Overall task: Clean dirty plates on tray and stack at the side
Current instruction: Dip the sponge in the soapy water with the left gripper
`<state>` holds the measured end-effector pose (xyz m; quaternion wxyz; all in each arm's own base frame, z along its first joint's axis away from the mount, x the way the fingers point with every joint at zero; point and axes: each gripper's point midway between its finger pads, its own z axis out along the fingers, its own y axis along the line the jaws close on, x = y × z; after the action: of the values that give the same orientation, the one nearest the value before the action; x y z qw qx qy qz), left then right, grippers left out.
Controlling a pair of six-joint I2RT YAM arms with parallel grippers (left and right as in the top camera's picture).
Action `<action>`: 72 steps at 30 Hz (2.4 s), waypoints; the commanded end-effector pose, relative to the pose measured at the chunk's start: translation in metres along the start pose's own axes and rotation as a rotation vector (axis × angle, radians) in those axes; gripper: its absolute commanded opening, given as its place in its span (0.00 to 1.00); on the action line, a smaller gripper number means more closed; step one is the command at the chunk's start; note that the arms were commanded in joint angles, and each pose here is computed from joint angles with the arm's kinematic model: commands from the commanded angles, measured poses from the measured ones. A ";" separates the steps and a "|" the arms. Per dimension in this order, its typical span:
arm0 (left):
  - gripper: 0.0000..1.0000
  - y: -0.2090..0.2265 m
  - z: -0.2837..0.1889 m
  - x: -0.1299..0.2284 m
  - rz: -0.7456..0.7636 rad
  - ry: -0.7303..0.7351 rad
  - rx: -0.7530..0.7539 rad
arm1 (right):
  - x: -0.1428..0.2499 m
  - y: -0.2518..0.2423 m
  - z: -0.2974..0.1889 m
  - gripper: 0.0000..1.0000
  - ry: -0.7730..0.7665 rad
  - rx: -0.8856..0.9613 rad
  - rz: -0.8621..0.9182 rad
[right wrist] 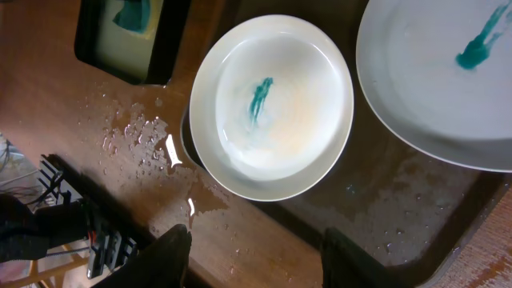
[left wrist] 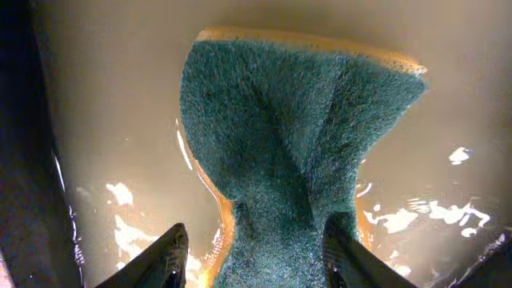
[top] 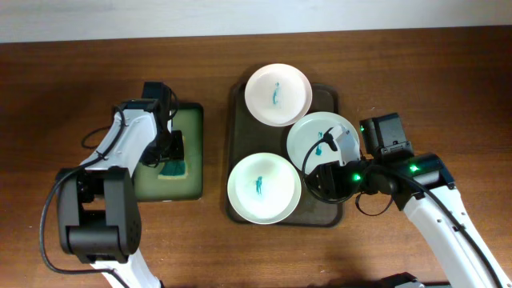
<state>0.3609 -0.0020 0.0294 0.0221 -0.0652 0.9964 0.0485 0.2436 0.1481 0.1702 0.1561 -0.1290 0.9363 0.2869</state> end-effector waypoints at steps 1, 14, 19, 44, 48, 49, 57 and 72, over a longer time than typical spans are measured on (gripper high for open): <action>0.36 -0.010 0.000 -0.001 0.003 0.016 0.045 | -0.002 0.004 -0.002 0.54 -0.006 -0.006 -0.016; 0.66 -0.016 -0.053 -0.014 -0.013 -0.131 0.145 | -0.003 0.002 -0.002 0.55 -0.011 0.010 -0.018; 0.49 -0.008 -0.002 -0.005 -0.037 -0.057 0.057 | -0.003 -0.002 -0.002 0.55 -0.013 0.031 -0.018; 0.00 -0.014 -0.123 -0.017 0.009 -0.262 0.134 | 0.000 -0.030 -0.005 0.54 -0.022 0.190 0.172; 0.00 -0.014 -0.123 -0.017 0.009 -0.262 0.133 | 0.000 -0.030 -0.005 0.54 -0.022 0.190 0.172; 0.00 -0.014 -0.123 -0.017 0.009 -0.262 0.133 | 0.000 -0.030 -0.005 0.54 -0.022 0.190 0.172; 0.00 -0.014 -0.123 -0.017 0.009 -0.262 0.134 | -0.001 -0.029 -0.005 0.54 -0.023 0.190 0.172; 0.00 -0.029 -0.123 -0.006 0.024 -0.215 0.224 | 0.008 -0.025 0.002 0.40 0.011 0.152 0.181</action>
<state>0.3663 -0.0282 0.1337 0.1224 -0.0612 0.9905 -0.0163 0.2505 0.1218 0.1562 0.1440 -0.0257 0.9653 0.2164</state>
